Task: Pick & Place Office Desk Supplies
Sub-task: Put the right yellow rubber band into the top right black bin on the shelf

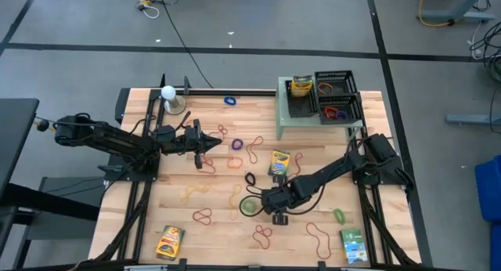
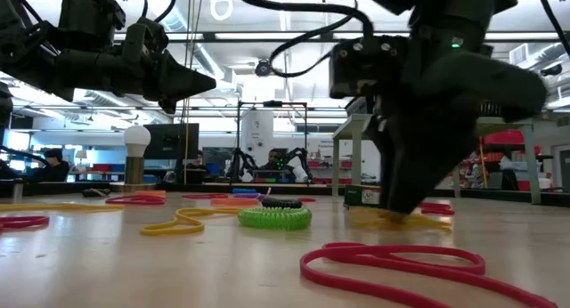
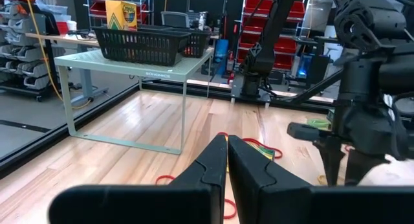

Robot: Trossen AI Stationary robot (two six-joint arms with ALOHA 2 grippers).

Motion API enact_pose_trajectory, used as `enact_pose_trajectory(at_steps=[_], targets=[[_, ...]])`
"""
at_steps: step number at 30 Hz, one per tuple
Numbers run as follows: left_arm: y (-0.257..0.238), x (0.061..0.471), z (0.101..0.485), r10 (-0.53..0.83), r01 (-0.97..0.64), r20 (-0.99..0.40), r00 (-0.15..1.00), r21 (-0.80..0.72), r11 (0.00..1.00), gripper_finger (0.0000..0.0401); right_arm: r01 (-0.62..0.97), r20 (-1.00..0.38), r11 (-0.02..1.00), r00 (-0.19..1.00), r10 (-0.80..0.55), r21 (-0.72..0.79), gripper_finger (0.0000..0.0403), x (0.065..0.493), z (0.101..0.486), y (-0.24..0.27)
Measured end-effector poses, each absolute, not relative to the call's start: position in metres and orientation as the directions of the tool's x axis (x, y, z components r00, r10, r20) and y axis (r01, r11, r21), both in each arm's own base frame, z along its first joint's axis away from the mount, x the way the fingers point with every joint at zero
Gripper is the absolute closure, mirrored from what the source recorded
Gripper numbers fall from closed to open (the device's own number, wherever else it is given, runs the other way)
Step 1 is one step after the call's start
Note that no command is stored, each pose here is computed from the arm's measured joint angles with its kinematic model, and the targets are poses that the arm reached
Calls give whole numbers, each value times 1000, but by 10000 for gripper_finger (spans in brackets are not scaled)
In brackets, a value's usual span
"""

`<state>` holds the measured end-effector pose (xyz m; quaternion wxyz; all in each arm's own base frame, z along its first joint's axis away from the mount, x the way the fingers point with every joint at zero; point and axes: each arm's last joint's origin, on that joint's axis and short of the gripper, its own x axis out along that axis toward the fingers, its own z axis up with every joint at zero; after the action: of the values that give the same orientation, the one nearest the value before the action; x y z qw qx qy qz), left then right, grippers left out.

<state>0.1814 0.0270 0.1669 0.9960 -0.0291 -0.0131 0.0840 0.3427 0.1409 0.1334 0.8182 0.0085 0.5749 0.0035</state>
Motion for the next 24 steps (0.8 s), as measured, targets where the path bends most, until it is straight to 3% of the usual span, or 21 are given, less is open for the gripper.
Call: enact_pose_trajectory(at_steps=[13, 24], targets=[[27, 181, 166, 168, -167, 15, 986, -60, 984, 379, -8, -941, 999, 335, 39, 39, 393, 340, 139, 141], [27, 181, 166, 168, -167, 15, 986, -60, 984, 379, 17, -861, 997, 505, 54, 72, 399, 327, 209, 129]])
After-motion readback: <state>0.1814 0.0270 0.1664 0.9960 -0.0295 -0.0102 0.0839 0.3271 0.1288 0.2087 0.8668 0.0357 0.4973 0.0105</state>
